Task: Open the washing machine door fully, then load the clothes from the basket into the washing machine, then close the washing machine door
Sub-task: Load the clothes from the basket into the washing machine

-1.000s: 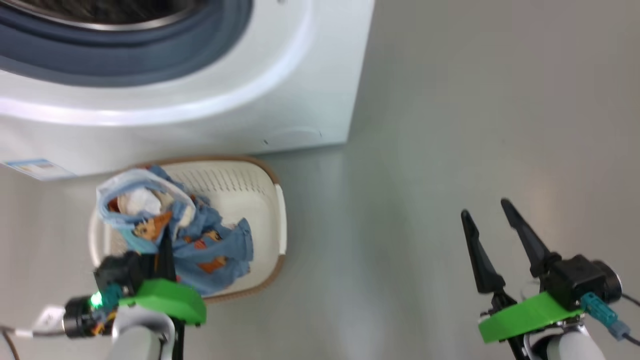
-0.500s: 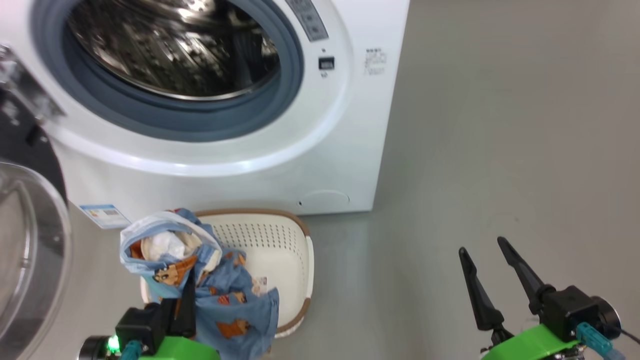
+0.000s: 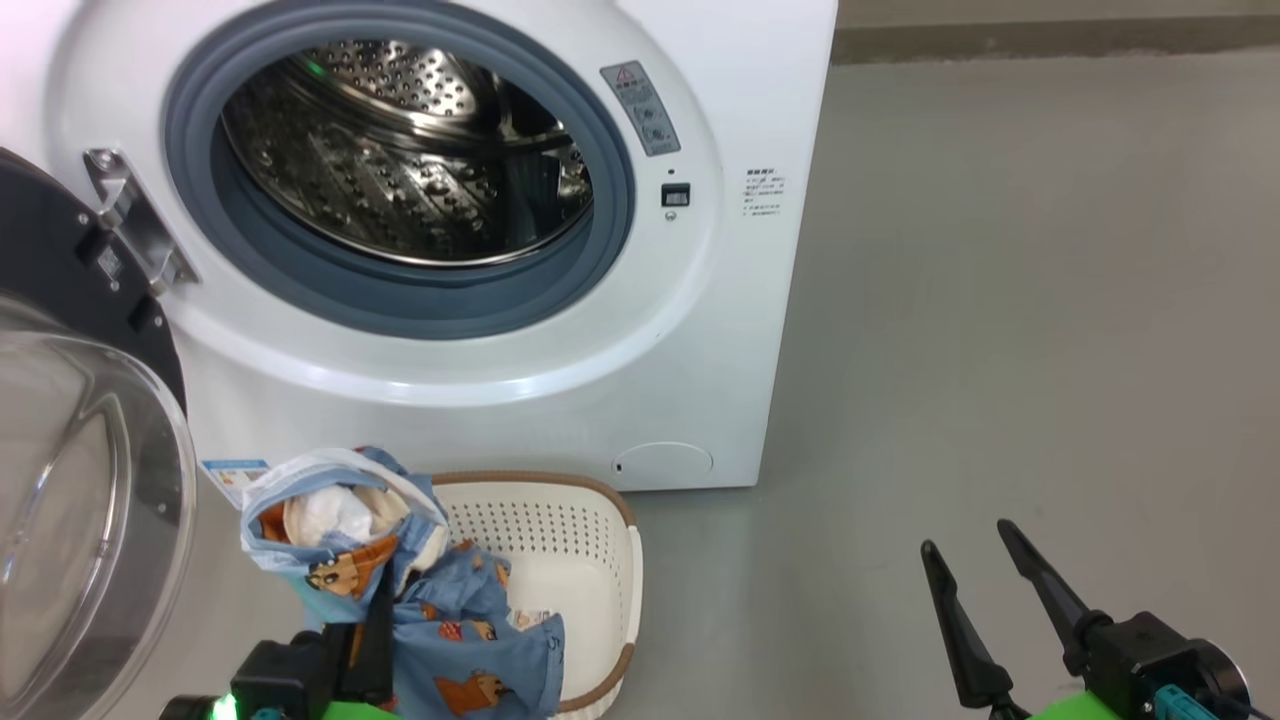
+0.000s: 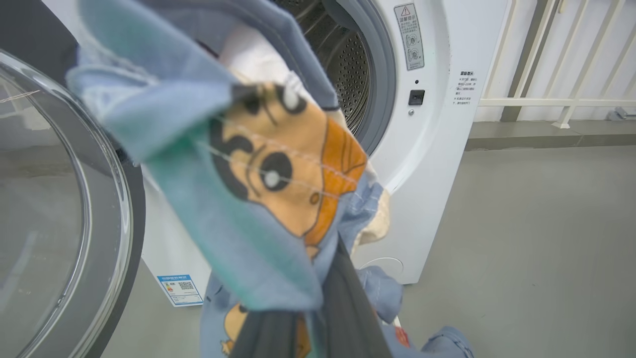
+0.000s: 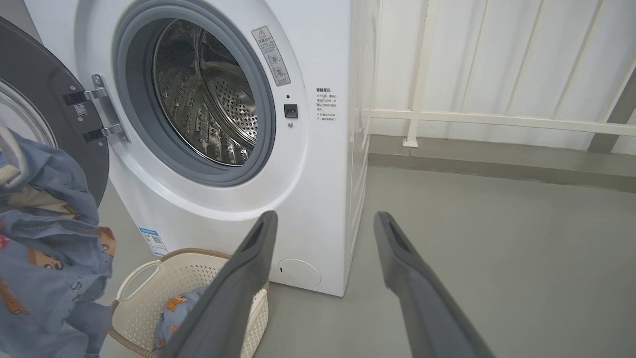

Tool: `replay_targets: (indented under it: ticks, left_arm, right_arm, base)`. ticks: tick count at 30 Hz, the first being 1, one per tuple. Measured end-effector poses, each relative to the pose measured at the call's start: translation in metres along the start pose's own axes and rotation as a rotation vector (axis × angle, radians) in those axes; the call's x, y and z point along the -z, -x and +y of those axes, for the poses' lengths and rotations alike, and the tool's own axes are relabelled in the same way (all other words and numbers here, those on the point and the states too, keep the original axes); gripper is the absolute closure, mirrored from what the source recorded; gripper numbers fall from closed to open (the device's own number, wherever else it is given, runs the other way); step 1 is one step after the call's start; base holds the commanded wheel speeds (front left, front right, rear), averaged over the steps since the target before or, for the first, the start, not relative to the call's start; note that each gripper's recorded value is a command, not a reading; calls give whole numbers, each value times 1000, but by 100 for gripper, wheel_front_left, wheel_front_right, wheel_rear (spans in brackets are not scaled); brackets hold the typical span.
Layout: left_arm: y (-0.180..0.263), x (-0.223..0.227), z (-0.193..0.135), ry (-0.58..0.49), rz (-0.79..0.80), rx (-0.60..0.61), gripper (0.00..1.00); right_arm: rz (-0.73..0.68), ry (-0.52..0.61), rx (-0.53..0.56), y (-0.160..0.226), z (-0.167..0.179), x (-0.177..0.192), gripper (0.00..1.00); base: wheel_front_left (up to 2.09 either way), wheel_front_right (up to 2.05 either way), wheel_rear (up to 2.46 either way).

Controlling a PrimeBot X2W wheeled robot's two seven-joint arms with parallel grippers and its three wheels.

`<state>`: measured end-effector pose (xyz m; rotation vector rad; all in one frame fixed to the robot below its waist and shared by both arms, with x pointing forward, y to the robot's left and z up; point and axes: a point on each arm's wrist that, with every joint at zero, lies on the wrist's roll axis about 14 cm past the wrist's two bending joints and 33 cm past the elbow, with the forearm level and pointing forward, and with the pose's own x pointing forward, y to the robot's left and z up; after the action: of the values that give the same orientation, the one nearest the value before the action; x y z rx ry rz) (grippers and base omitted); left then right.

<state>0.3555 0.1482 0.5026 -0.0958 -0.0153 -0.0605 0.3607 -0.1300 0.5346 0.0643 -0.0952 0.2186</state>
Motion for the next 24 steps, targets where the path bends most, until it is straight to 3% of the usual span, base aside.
replay_targets:
  ticks: [24]
  left_arm:
    - [4, -4, -6, -3, -4, 21, 100]
  right_arm:
    - [3, -1, 21, 12, -4, -4, 0]
  base:
    - [0, 0, 0]
